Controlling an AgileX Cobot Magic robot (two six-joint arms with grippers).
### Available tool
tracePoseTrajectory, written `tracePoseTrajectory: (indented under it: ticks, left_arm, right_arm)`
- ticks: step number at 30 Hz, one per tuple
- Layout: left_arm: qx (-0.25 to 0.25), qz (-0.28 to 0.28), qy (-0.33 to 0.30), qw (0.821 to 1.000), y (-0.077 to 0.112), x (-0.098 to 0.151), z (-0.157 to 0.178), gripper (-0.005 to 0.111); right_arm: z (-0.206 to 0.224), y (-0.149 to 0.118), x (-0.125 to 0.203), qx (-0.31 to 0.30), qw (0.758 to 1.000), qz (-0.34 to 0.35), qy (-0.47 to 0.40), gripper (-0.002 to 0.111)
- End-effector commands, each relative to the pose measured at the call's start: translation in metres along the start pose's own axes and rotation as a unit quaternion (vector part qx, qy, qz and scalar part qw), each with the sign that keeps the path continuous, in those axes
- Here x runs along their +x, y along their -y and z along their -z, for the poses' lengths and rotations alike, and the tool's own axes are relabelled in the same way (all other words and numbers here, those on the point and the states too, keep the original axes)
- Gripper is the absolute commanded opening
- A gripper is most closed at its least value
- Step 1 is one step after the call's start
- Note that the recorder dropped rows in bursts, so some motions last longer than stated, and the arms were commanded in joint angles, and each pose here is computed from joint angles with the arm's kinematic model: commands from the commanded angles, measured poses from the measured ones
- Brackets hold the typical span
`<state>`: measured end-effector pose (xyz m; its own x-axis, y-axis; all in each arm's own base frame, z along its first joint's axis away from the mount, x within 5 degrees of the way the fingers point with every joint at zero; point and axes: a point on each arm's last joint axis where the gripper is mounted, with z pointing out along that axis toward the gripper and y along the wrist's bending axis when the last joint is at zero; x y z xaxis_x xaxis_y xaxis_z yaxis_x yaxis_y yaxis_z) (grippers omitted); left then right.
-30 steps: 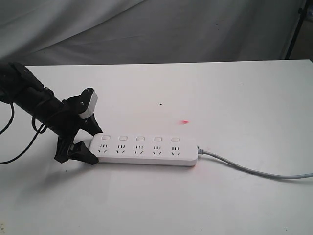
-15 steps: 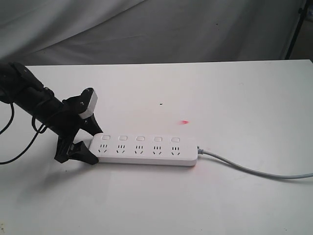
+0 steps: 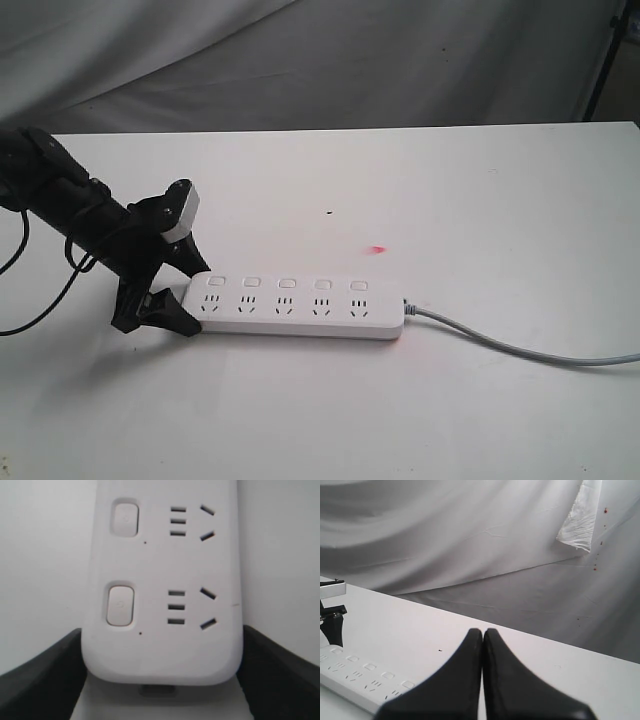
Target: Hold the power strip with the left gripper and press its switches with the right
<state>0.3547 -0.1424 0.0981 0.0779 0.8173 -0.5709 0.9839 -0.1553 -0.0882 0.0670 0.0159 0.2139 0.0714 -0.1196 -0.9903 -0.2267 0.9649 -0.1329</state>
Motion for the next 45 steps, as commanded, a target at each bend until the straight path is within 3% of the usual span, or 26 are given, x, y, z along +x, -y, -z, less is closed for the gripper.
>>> tracePoseTrajectory:
  ticks: [1, 8, 15, 19, 26, 27, 33, 42, 45]
  left_arm:
    - [-0.003, -0.001, 0.001, 1.000, -0.001, -0.002, 0.002, 0.057]
    - [-0.006, 0.004, 0.008, 1.000, -0.002, -0.003, 0.002, 0.059]
    - [-0.009, 0.016, 0.021, 1.000, -0.002, -0.006, 0.003, 0.087]
    - [0.000, 0.025, 0.032, 0.999, 0.001, -0.008, 0.013, 0.089]
    - [0.003, 0.117, 0.095, 0.989, 0.015, -0.008, 0.081, 0.089]
    - [-0.015, 0.137, 0.104, 0.985, 0.015, -0.005, 0.094, 0.089]
    - [-0.100, 0.282, 0.171, 0.939, 0.029, 0.002, 0.162, 0.086]
    - [-0.203, 0.239, 0.204, 0.927, 0.065, -0.027, 0.229, 0.086]
    - [-0.217, 0.226, 0.207, 0.927, 0.073, -0.036, 0.237, 0.077]
  right_arm:
    - [0.000, 0.000, 0.001, 0.003, 1.000, 0.004, -0.001, 0.000]
    - [0.000, 0.000, 0.001, 0.003, 1.000, 0.004, -0.001, 0.000]
    - [0.000, 0.000, 0.001, 0.003, 1.000, 0.004, -0.001, 0.000]
    - [0.000, 0.000, 0.001, 0.003, 1.000, 0.002, -0.001, 0.000]
    - [0.000, 0.000, 0.001, 0.003, 1.000, 0.002, -0.001, 0.000]
    - [0.000, 0.000, 0.001, 0.003, 1.000, 0.002, -0.001, 0.000]
    - [0.000, 0.000, 0.001, 0.003, 1.000, 0.003, -0.001, 0.000]
    - [0.000, 0.000, 0.001, 0.003, 1.000, 0.003, -0.001, 0.000]
    - [0.000, 0.000, 0.001, 0.003, 1.000, 0.003, -0.001, 0.000]
